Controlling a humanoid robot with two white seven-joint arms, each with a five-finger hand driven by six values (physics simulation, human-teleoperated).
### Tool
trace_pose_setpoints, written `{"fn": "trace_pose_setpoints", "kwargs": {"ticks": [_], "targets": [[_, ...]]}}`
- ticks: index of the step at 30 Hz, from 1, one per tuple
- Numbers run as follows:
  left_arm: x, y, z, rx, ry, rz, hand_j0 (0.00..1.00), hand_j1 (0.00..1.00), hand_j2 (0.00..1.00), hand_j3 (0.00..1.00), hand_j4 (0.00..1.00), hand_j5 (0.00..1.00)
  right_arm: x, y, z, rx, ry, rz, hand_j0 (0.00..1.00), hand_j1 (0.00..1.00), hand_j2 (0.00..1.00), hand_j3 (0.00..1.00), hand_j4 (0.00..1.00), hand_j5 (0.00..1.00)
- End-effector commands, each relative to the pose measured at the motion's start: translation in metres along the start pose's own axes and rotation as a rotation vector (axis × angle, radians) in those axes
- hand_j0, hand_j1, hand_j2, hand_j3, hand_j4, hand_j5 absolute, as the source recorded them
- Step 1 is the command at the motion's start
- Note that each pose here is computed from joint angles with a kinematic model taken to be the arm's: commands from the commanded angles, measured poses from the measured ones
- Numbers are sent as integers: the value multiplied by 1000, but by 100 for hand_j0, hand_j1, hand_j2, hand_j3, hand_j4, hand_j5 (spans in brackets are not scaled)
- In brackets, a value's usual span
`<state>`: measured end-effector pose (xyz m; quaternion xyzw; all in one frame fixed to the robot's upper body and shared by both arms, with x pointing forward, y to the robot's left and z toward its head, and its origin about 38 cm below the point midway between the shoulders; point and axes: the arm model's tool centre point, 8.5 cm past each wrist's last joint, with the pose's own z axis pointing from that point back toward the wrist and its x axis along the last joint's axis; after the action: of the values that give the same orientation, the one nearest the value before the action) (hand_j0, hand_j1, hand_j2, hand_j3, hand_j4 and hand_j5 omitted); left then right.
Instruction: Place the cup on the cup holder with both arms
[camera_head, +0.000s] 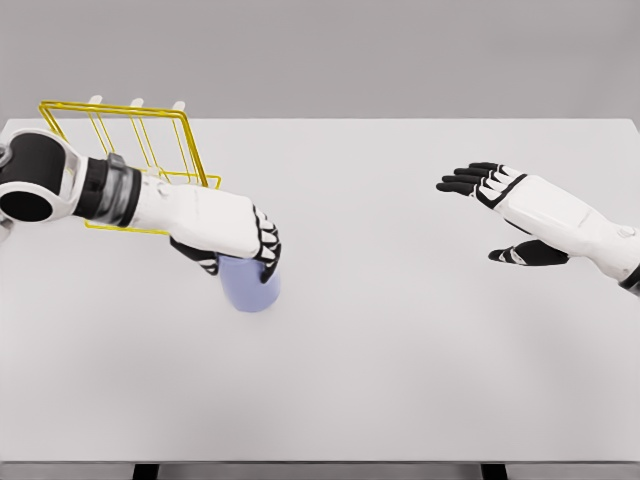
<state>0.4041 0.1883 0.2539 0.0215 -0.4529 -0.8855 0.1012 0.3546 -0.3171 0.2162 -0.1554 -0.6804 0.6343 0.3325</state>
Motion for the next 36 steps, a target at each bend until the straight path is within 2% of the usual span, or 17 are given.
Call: {"fn": "trace_pose_setpoints", "kwargs": {"ticks": [1, 11, 15, 36], "targets": [[1, 4, 8, 23, 2, 9, 47, 47, 47, 47, 47, 47, 0, -1, 0, -4, -1, -6, 100, 100, 100, 100, 100, 100], [-1, 17, 34, 76, 31, 24, 47, 47, 47, 47, 47, 47, 0, 0, 1, -2, 1, -7, 100, 100, 100, 100, 100, 100], [-2, 29, 48, 111, 55, 3, 47, 47, 47, 47, 47, 47, -1, 0, 1, -3, 2, -6, 100, 100, 100, 100, 100, 100], [-10, 51, 112, 222, 175, -5, 48, 48, 48, 48, 48, 48, 0, 0, 0, -4, -2, -6, 100, 100, 100, 100, 100, 100]]}}
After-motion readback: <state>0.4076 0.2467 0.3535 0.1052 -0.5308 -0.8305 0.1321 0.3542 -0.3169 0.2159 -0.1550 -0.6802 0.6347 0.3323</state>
